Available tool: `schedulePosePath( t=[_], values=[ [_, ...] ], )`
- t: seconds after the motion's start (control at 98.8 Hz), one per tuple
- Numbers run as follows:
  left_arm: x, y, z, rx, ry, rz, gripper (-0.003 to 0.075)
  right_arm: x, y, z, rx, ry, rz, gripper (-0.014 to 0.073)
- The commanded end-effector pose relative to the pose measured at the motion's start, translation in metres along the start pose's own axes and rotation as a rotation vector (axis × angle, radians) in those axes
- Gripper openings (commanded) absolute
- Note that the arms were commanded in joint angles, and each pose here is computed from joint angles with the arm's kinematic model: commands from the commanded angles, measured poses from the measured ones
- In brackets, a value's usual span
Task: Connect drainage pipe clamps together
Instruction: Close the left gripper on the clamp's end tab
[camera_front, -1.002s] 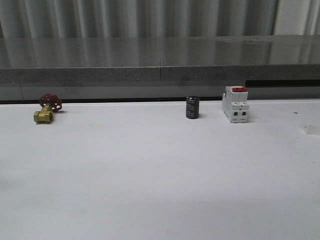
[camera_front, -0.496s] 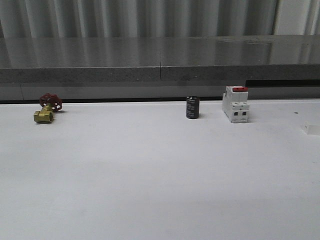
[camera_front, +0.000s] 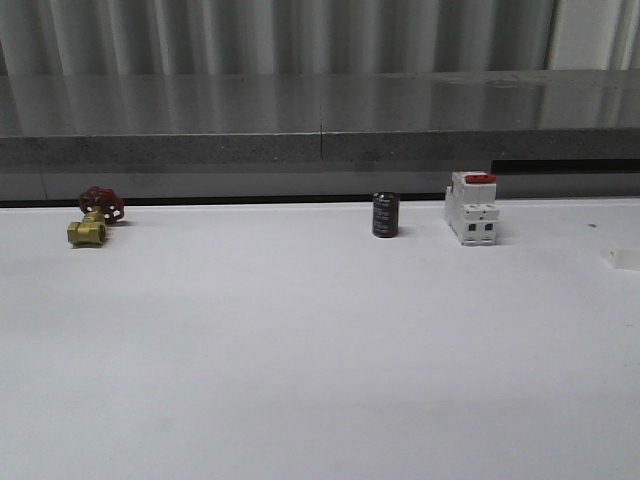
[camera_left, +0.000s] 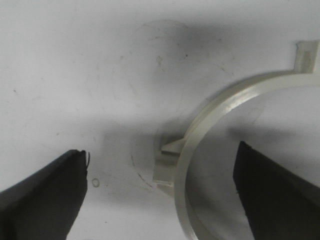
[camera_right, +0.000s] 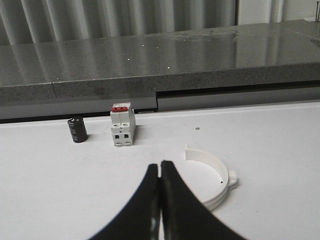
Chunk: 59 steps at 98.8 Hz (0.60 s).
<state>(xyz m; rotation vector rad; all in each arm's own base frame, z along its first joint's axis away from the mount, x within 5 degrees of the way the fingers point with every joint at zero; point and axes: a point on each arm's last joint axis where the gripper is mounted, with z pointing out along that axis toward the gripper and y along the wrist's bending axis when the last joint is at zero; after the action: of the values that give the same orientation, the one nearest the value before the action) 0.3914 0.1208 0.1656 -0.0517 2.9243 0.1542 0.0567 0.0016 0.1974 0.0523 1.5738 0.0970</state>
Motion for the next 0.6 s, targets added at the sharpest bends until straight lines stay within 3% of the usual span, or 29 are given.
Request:
schedulePosePath(
  t=[0.0,0.587],
  values=[
    [-0.0099,0.0043,-0.0264,-0.018,-0.095,-0.005,0.0587,-0.0152,0.0011,-0.0029,-0.005,-0.123,-0.002,-0.0067],
    [-0.0117,0.0015,-0.02,0.015,-0.105,0.009,0.0586,-0.0152,0.0011,-0.0029,-0.005,-0.123,-0.002,-0.0067]
  ],
)
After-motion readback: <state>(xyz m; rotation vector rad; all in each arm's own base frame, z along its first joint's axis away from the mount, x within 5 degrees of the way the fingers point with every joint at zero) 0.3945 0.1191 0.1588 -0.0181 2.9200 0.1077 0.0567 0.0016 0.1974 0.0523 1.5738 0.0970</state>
